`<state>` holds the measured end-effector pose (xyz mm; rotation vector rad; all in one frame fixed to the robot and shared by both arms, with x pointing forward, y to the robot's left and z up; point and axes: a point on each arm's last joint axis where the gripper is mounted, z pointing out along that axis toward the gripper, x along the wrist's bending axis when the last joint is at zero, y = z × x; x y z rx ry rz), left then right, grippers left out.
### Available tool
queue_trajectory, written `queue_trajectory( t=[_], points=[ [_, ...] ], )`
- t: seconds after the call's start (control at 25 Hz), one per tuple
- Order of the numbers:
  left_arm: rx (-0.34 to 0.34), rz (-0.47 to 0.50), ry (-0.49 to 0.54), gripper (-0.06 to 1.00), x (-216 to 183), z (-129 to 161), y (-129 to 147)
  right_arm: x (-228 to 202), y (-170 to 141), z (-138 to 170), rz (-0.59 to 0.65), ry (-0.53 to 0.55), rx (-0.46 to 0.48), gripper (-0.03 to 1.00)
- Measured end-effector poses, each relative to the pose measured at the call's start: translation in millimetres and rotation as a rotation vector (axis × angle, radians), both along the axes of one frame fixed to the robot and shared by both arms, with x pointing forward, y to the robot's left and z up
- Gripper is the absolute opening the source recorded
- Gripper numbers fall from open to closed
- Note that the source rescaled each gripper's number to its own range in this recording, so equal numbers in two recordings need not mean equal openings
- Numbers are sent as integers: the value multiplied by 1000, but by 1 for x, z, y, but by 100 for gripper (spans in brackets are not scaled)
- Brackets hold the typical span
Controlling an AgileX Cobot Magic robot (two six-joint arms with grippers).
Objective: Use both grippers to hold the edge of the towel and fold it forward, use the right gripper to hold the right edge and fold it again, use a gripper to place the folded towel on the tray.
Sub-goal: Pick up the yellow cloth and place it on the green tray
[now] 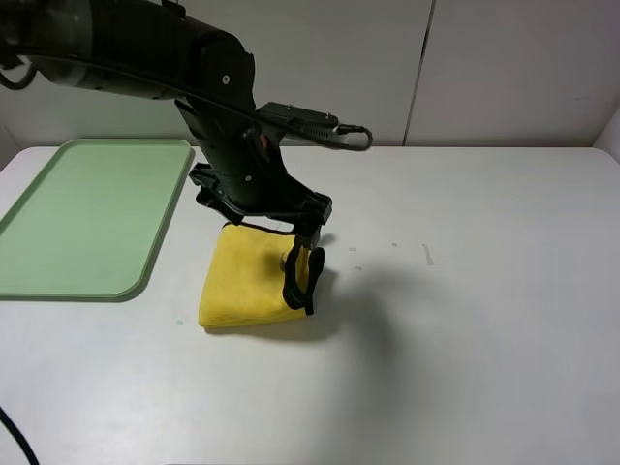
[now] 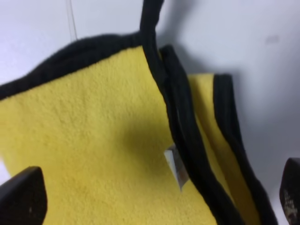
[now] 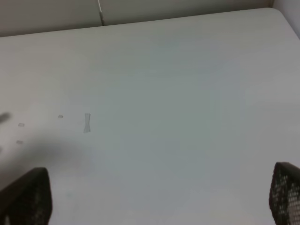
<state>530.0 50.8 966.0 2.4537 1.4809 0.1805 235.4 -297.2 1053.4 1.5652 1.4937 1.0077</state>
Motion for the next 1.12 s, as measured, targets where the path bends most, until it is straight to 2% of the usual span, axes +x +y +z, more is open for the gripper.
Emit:
queue_trajectory(
  t=[0.2,0.56,0.8,1.12],
  points=[
    [-13,41,-30,100,4,15,11,0,0,0,0,0,0,100],
    [40,113,7,100,12,18,38,0,0,0,0,0,1,100],
    [66,140,46,100,8,-10,55,0,0,0,0,0,1,100],
    [64,148,79,100,10,-48,53,0,0,0,0,0,1,100]
  ],
)
